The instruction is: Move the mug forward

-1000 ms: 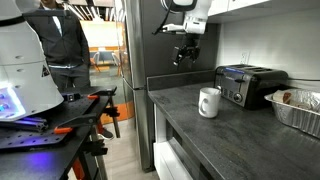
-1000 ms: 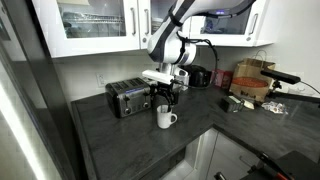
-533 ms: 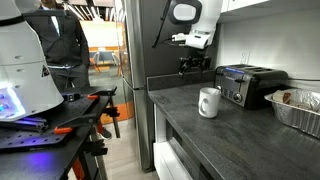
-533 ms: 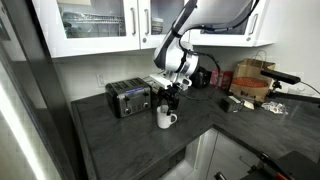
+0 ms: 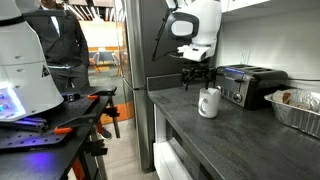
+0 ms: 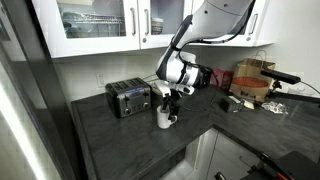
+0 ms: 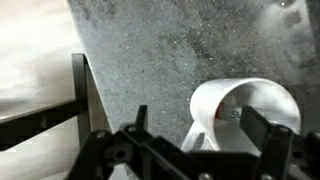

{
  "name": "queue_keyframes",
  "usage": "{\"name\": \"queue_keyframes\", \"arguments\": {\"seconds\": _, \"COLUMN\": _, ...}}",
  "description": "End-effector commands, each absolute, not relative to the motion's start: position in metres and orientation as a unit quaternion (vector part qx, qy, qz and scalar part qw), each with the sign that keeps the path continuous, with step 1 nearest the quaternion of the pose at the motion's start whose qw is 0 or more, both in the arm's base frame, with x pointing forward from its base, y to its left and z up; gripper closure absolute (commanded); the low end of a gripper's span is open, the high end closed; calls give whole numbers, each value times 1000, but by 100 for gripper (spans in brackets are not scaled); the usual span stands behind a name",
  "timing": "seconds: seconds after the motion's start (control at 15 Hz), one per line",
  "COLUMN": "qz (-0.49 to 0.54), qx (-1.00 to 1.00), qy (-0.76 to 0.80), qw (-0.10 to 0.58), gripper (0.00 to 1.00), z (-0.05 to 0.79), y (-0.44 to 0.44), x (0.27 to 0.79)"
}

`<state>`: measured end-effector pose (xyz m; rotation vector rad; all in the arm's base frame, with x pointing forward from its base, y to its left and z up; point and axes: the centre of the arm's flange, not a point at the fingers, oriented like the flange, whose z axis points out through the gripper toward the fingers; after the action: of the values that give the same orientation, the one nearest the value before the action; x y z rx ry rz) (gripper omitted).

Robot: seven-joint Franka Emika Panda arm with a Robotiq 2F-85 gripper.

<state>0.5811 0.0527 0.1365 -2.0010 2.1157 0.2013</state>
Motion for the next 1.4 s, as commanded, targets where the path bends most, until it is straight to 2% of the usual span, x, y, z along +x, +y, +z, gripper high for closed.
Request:
{"name": "queue_keyframes", "arguments": {"seconds": 0.0, "qz": 64, "qx": -674, "qy": 728, "qw": 107, "gripper": 3, "z": 129, "y": 59, "x": 587}}
{"name": "queue_keyframes", "arguments": {"seconds": 0.2, "qz": 63, "qx": -674, "qy": 729, "qw": 102, "gripper": 9, "z": 123, "y": 58, "x": 590}}
{"name": "queue_keyframes", "arguments": {"seconds": 0.4, "qz": 63, "qx": -674, "qy": 729, "qw": 103, "gripper": 28, "z": 121, "y": 55, "x": 594}}
{"name": "queue_keyframes", "arguments": {"seconds": 0.53, "qz": 63, "qx": -672, "qy": 732, "qw": 100, "gripper": 23, "z": 117, "y": 51, "x": 596}}
{"name": "queue_keyframes", "arguments": {"seconds": 0.67, "qz": 65, "qx": -672, "qy": 731, "qw": 96, "gripper": 31, "z": 112, "y": 48, "x": 598}}
{"name": "queue_keyframes", "arguments": {"seconds": 0.73, "qz": 66, "qx": -673, "qy": 731, "qw": 91, "gripper": 51, "z": 108, "y": 47, "x": 598}}
{"name": "queue_keyframes", "arguments": {"seconds": 0.8, "qz": 66, "qx": -677, "qy": 727, "qw": 92, "gripper": 55, "z": 107, "y": 47, "x": 598}}
{"name": "queue_keyframes", "arguments": {"seconds": 1.13, "qz": 70, "qx": -685, "qy": 718, "qw": 99, "gripper": 93, "z": 104, "y": 51, "x": 603}}
{"name": "queue_keyframes", "arguments": {"seconds": 1.2, "qz": 68, "qx": -688, "qy": 716, "qw": 101, "gripper": 99, "z": 106, "y": 53, "x": 603}}
{"name": "queue_keyframes", "arguments": {"seconds": 1.33, "qz": 66, "qx": -690, "qy": 713, "qw": 101, "gripper": 100, "z": 107, "y": 54, "x": 604}}
